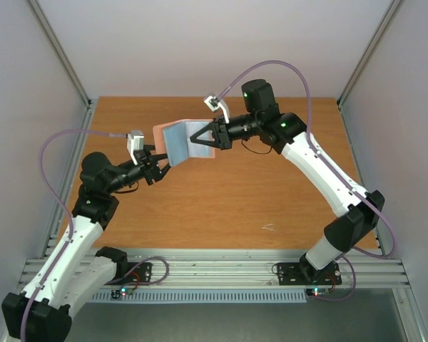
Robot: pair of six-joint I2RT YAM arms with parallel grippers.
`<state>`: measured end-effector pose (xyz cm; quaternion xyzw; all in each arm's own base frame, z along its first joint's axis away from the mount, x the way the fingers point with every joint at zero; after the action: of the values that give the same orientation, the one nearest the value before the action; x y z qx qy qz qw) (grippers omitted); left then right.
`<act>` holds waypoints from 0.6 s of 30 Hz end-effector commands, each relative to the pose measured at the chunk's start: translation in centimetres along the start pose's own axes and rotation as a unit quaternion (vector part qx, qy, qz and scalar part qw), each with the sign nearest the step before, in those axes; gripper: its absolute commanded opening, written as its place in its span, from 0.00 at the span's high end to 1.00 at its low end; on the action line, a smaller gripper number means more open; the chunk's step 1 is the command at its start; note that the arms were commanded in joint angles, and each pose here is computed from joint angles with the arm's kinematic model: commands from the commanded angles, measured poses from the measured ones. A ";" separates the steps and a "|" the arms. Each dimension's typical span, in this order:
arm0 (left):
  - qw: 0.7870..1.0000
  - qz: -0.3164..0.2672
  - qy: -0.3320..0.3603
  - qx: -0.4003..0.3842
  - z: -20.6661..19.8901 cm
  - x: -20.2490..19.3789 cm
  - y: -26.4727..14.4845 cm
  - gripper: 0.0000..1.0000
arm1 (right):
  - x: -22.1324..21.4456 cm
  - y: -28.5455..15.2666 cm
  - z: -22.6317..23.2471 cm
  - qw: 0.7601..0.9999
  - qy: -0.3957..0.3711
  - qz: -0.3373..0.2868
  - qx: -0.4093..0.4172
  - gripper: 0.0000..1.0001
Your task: Take the credit cards out of the card holder
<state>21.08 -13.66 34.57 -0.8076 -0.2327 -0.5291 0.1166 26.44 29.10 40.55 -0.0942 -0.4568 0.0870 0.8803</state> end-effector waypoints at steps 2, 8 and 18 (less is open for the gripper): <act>0.998 -0.037 0.048 -0.021 -1.6 2.6 0.4 0.51 | 0.8 1.6 0.2 1.000 -0.021 0.001 -0.004 0.99; 0.998 -0.032 0.046 -0.021 -1.5 2.1 0.7 0.73 | 0.3 3.0 0.8 0.999 -0.025 0.024 0.024 0.94; 0.998 -0.040 0.038 0.021 -0.9 1.8 -0.2 1.00 | 0.1 -0.4 -0.5 1.000 -0.003 0.003 -0.018 0.50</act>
<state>21.21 -13.95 35.37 -0.7950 -0.2482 -0.5399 0.1222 27.04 31.11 39.15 -0.1071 -0.4565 0.1055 0.8769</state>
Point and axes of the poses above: each gripper's point midway between its finger pads, its own y axis out along the fingers, its own z axis along the line the jaws close on, x = y × z, the point moved 6 cm from there along -y, back along the fingers, and after that the axes turned 3 degrees about y, right-handed, at the moved point
